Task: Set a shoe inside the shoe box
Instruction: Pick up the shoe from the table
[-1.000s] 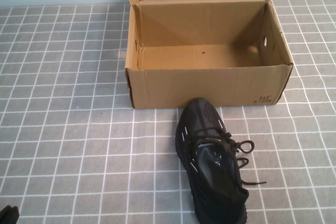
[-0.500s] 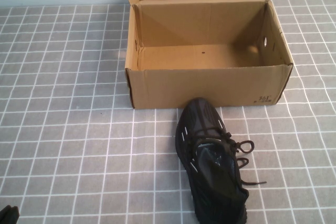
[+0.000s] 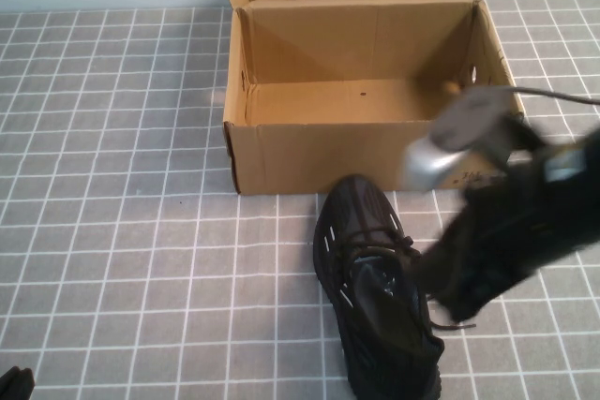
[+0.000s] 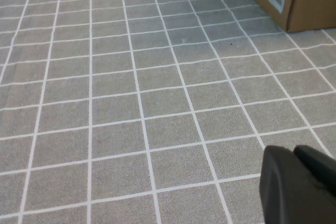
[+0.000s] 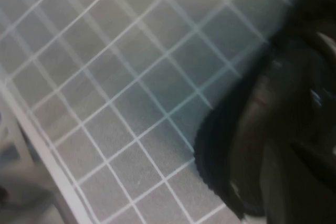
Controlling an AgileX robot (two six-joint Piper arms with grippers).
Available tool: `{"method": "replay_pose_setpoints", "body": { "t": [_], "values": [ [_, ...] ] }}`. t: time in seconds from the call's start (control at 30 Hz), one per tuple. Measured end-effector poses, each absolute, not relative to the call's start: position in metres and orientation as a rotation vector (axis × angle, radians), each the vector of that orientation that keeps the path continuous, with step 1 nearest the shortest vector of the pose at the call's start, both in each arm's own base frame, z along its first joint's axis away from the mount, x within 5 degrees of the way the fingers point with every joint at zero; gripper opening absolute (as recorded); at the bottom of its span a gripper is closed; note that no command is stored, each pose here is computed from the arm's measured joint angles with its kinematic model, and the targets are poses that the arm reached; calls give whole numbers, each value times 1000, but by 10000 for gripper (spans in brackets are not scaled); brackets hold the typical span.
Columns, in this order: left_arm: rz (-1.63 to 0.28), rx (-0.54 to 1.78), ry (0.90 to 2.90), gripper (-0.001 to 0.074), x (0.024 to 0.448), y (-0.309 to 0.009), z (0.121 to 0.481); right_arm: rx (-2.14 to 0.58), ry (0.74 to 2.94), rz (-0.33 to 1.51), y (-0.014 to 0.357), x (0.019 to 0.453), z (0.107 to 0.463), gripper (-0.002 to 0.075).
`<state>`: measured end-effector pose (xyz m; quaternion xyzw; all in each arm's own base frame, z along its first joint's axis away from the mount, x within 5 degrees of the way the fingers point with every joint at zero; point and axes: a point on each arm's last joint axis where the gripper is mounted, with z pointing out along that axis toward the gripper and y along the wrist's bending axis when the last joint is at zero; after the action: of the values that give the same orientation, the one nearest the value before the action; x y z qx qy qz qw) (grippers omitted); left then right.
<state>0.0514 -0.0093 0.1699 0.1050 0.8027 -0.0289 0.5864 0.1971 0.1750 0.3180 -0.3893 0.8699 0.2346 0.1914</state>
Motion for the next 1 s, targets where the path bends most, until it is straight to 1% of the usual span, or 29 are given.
{"method": "replay_pose_setpoints", "body": {
  "t": [0.1, 0.17, 0.27, 0.4, 0.43, 0.5, 0.57, 0.77, 1.0],
  "values": [
    [-67, 245, 1871, -1, 51, -9, 170, -1377, 2313, 609, 201, 199, 318, -6],
    [-67, 245, 1871, -1, 51, -9, 170, -1491, 2266, 576, 211, 203, 316, 30],
    [-67, 245, 1871, -1, 51, -9, 170, -1580, 2218, 509, 218, 213, 314, 156],
    [-67, 245, 1871, -1, 51, -9, 170, -1725, 2099, 374, 222, 226, 306, 400],
    [-67, 245, 1871, -1, 51, -9, 170, -1772, 2059, 335, 223, 230, 303, 441],
    [-67, 245, 1871, -1, 51, -9, 170, -1851, 1992, 269, 224, 235, 296, 483],
    [-67, 245, 1871, -1, 51, -9, 170, -1891, 1959, 231, 226, 240, 290, 498],
    [-67, 245, 1871, -1, 51, -9, 170, -1895, 1930, 184, 233, 252, 277, 497],
    [-67, 245, 1871, -1, 51, -9, 170, -1933, 1944, 139, 239, 263, 254, 460]
  ]
}}
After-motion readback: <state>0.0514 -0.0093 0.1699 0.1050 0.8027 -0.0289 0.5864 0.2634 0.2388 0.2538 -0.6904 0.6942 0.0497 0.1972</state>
